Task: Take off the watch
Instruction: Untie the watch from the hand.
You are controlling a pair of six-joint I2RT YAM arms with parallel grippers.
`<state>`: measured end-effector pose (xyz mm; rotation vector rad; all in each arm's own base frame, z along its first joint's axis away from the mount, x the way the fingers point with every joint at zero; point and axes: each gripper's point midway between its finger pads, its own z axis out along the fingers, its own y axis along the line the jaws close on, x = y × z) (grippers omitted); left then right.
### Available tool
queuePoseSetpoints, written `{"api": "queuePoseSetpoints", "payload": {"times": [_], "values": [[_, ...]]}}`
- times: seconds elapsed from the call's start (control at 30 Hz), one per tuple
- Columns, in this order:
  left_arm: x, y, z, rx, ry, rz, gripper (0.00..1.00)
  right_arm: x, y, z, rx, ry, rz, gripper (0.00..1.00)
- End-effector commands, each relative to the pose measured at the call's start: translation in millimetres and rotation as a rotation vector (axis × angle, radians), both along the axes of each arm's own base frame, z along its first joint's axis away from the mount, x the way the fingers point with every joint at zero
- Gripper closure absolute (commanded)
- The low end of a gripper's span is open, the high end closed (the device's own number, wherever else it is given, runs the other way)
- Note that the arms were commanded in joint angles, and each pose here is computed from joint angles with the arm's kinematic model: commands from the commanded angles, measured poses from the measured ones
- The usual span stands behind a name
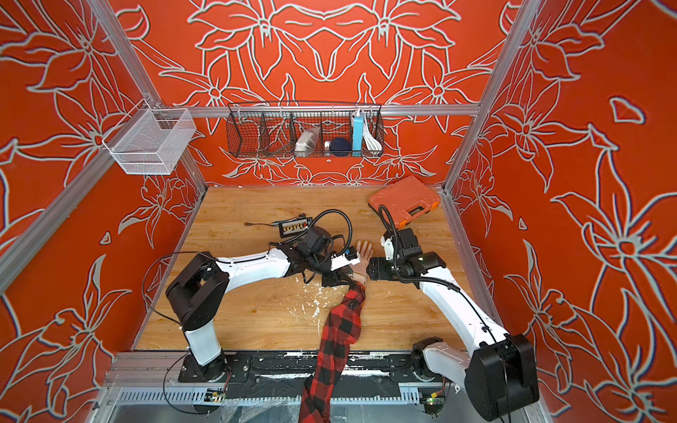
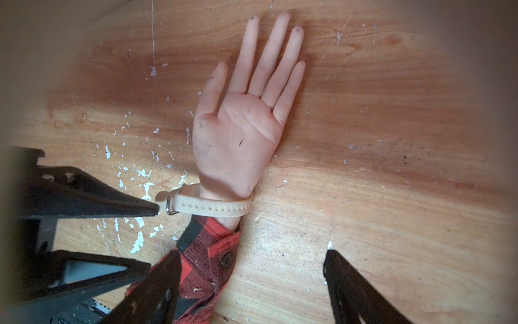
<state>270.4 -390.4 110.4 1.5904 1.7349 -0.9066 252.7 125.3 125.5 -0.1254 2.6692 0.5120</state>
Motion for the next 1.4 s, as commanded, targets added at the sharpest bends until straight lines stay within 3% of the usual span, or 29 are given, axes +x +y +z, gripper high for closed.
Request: {"api": "queuePoseSetpoints", "payload": {"times": [0.0,0.3,0.6,0.97,1.37], "values": [[1,-9,3,-0.044,-0.076,-0.098,0.58,-7,-1,-3,0.014,0.015,0.007,0.18],[12,-8,-20,0.011,-0.139,-0.1,0.59,-4,1,2,0.034,-0.001,0.016,0.18],[18,-6,2,-0.076,-0.226,-0.057,0.58,-3,4,3,0.046,-0.002,0.022,0.18],[15,-3,25,-0.135,-0.254,-0.065,0.58,-3,4,3,0.052,-0.001,0.022,0.18],[23,-5,-15,-0.024,-0.19,-0.084,0.57,-2,6,6,0.062,-0.008,0.033,0.18]]}}
